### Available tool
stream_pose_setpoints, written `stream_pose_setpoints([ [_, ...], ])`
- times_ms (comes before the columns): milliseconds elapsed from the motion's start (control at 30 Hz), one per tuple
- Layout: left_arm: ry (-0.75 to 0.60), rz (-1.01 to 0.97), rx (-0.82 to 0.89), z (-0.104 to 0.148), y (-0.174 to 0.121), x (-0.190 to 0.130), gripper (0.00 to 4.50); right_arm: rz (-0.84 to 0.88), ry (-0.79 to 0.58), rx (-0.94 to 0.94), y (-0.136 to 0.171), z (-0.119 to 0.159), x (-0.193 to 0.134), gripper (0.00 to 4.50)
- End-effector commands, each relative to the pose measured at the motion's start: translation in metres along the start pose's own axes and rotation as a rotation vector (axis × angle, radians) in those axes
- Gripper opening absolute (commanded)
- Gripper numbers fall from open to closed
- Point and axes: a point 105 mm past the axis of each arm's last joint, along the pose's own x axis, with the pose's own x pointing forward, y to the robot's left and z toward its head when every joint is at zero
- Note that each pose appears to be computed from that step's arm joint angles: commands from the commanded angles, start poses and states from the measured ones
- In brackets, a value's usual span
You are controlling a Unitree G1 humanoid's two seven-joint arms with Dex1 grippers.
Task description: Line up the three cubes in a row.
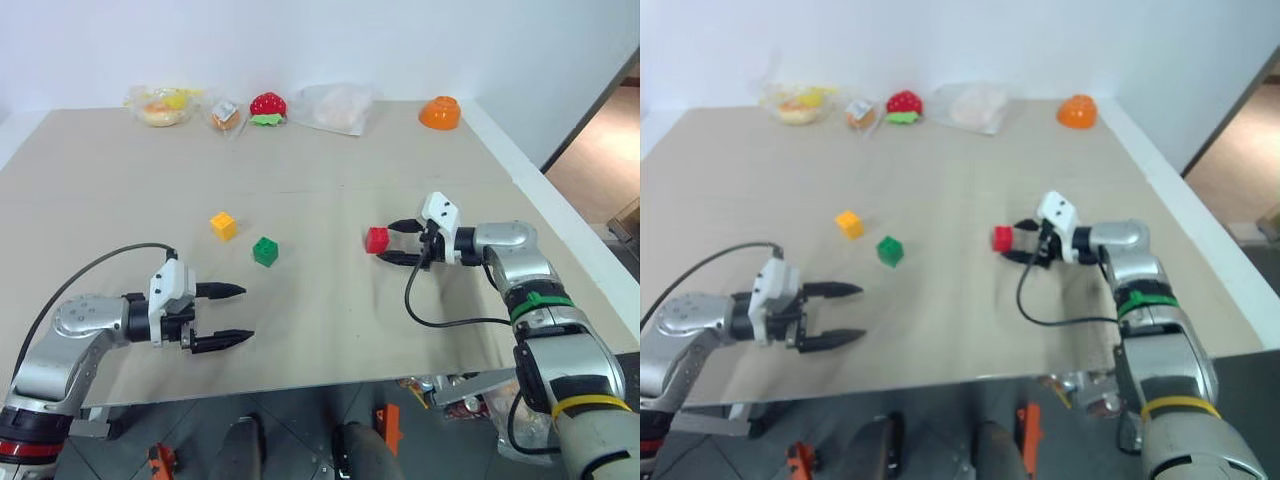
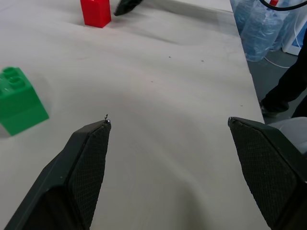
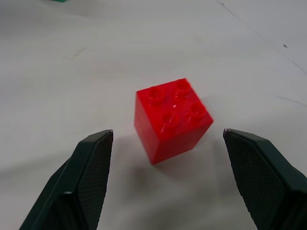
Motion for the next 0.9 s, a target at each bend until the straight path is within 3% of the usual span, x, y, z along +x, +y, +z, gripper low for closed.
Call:
stream_pose_setpoints([
  [33, -0.035, 0.041, 0.044, 0.016, 0.001, -0.004, 4.04, -0.007, -0.04, -0.036, -0.007, 0.017, 0.001, 3.81],
  [133, -0.041, 0.067, 0.042, 0.019, 0.001, -0.006, 4.04, 0.011, -0.049, -0.035, -0.004, 0.018, 0.007, 3.81],
  [233, -0.04, 0.082, 0.039, 0.02, 0.0, -0.009, 4.06, 0.03, -0.067, -0.019, 0.0, 0.02, 0.014, 2.99],
  [400, -0.041, 0.085, 0.03, 0.018, -0.001, -0.01, 4.06, 0.05, -0.074, -0.005, 0.003, 0.019, 0.014, 1.23],
  [667, -0.028, 0.06, 0.029, 0.01, 0.003, -0.009, 4.06, 0.144, -0.142, 0.038, 0.013, 0.027, 0.007, 1.22],
  [800, -0.039, 0.059, 0.014, 0.009, 0.009, -0.009, 4.06, 0.352, -0.267, 0.076, 0.052, 0.048, -0.002, 1.22],
  [900, -0.043, 0.047, 0.002, 0.008, 0.009, -0.009, 4.06, 0.407, -0.264, 0.083, 0.078, 0.046, -0.006, 1.22],
])
